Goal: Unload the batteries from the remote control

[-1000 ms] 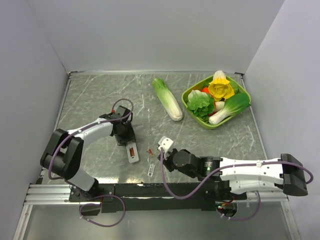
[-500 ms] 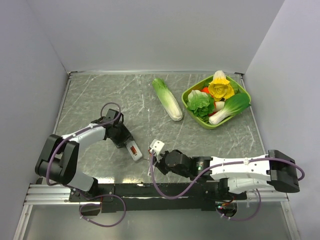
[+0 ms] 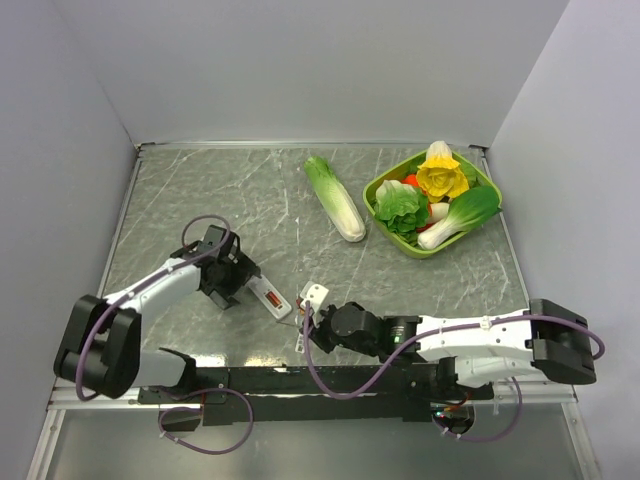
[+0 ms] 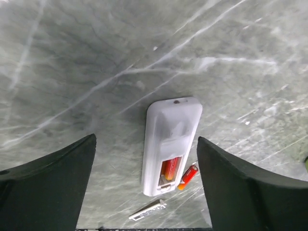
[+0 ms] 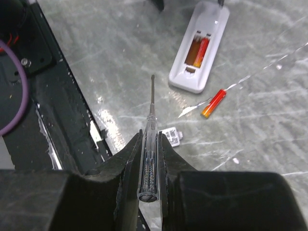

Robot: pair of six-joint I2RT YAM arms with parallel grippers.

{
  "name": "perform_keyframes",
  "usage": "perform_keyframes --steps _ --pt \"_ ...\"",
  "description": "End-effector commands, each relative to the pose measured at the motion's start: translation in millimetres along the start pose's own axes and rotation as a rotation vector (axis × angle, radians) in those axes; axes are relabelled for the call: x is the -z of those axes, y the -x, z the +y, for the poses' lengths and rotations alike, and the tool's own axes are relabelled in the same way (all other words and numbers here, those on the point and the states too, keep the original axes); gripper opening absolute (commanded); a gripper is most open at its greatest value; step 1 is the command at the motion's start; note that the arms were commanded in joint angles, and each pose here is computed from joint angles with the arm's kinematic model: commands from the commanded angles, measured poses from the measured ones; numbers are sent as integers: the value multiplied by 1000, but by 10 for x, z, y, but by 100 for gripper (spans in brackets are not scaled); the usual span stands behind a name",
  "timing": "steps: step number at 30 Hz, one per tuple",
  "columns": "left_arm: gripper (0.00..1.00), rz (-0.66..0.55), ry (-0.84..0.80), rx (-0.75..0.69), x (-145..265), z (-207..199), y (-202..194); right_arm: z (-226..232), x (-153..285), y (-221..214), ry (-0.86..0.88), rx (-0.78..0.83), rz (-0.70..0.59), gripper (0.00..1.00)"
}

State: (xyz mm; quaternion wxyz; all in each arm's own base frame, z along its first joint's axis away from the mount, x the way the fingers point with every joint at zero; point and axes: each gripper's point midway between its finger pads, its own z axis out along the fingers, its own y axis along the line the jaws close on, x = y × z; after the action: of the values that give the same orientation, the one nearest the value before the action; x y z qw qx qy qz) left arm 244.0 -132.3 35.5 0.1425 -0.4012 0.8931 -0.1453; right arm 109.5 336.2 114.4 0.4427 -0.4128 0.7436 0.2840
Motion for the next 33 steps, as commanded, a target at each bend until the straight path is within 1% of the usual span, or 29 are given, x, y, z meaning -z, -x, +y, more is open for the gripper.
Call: perform_keyframes --steps 1,2,3,4,6,7,8,10,12,13,14,18,21,23,26,27,33 --pt "84 -122 -66 -43 236 -230 275 117 -45 70 47 -44 -36 0" --pt "82 -128 -85 -70 266 -315 330 121 -73 37 47 -43 -24 0" --pt "80 -114 -81 -131 244 -366 343 123 -88 15 48 -42 -18 0" --pt "76 -121 -110 -159 321 -543 409 137 -107 17 50 -40 -14 0" --pt "69 -95 -99 -221 226 -619 419 155 -167 -36 52 -38 5 0" --pt "63 -90 -108 -232 226 -702 439 159 -188 -45 51 -37 9 0" --pt "59 -71 -121 -245 194 -746 414 161 -219 -90 48 -40 22 0" --pt "53 -15 -114 -261 61 -719 322 142 -259 -106 35 -38 29 0" --pt "48 2 -109 -261 -57 -690 295 82 -301 -153 1 -34 43 0" --pt "42 13 -95 -262 -104 -628 265 60 -312 -161 -10 -32 44 0" --pt "40 15 -98 -267 -141 -629 262 22 -331 -174 -26 -33 47 0" --pt "36 54 -62 -280 -337 -510 186 -114 -386 -206 -72 -45 60 0" --pt "34 75 9 -264 -432 -299 130 -233 -413 -228 -119 -54 66 0" --pt "33 54 63 -256 -448 -186 165 -284 -418 -215 -145 -51 70 0" --pt "31 47 104 -252 -410 -49 130 -392 -441 -168 -164 -53 60 0" --pt "31 13 119 -252 -375 2 159 -424 -452 -158 -167 -56 60 0" --pt "31 16 144 -247 -279 201 13 -644 -529 -14 -175 -64 33 0"
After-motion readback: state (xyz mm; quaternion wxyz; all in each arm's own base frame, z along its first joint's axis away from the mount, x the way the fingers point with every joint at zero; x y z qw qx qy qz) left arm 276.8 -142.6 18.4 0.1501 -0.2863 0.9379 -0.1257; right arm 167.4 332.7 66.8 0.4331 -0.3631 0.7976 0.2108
